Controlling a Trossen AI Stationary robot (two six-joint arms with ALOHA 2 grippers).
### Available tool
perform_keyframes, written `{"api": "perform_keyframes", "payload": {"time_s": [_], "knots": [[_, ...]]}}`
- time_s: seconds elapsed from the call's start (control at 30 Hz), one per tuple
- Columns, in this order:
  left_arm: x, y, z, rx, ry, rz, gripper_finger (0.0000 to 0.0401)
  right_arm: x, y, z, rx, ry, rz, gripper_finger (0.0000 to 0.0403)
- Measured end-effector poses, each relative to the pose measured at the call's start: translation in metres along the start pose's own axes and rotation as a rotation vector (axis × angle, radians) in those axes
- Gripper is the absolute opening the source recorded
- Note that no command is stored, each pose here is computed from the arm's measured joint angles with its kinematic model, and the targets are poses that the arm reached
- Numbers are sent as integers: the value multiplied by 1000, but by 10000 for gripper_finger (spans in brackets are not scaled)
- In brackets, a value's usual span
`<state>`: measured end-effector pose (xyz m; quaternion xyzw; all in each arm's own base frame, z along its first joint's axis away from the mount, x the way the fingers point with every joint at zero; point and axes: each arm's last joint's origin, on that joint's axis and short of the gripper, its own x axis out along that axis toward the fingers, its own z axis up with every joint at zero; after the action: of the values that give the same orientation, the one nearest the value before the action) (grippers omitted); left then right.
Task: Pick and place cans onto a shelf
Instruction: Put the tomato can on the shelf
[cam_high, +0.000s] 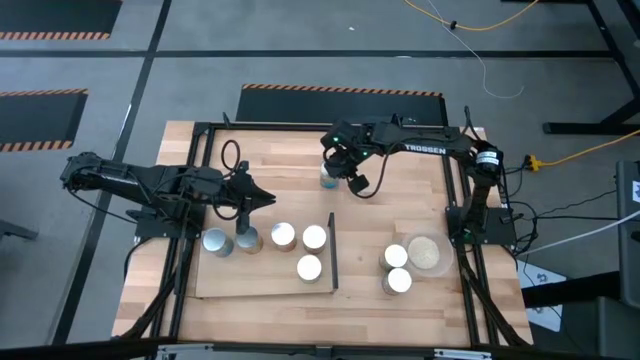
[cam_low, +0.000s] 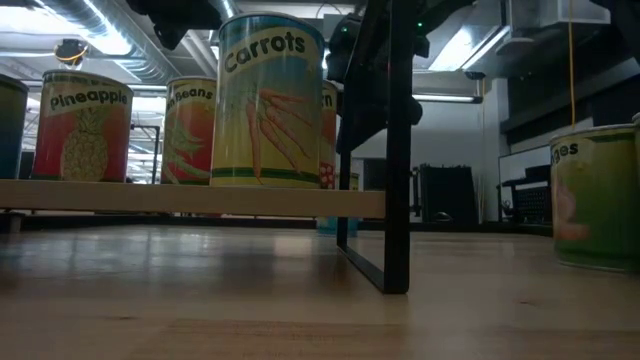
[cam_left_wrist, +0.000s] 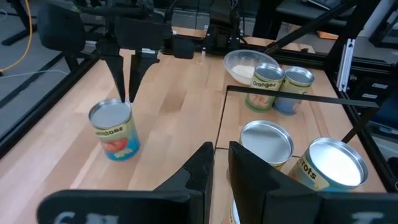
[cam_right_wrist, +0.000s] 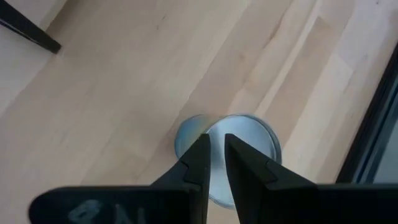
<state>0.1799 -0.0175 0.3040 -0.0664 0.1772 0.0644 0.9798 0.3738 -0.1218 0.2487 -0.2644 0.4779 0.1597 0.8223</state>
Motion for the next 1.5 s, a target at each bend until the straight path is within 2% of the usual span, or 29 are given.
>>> {"api": "perform_keyframes", "payload": {"time_s": [0.1, 0.23, 0.37, 0.53, 0.63, 0.7, 0.97, 1.3, 1.5], "knots": [[0, 1, 0, -1, -7, 20, 43, -8, 7, 3, 24, 61, -15, 53], [0, 2, 3, -4, -46, 93, 43, -35, 22, 6, 70, 136, -12, 53], [-1, 5, 12, -37, -158, 209, 43, -75, 38, 7, 140, 123, -10, 53], [-3, 7, 28, -56, -305, 225, 44, -119, 59, -1, 240, 83, -47, 53], [2, 10, 36, -75, -386, 222, 49, -134, 75, -12, 284, 62, -66, 53], [7, 13, 41, -89, -422, 222, 58, -138, 86, -21, 307, 46, -79, 53], [36, 31, 71, -146, -418, 254, 109, -124, 116, -49, 300, -26, -145, 53], [92, 52, 122, -187, -349, 266, 110, -105, 130, -65, 304, 25, -103, 53], [134, 67, 132, -241, -203, 309, 110, -105, 130, -65, 303, 21, -106, 53]]}}
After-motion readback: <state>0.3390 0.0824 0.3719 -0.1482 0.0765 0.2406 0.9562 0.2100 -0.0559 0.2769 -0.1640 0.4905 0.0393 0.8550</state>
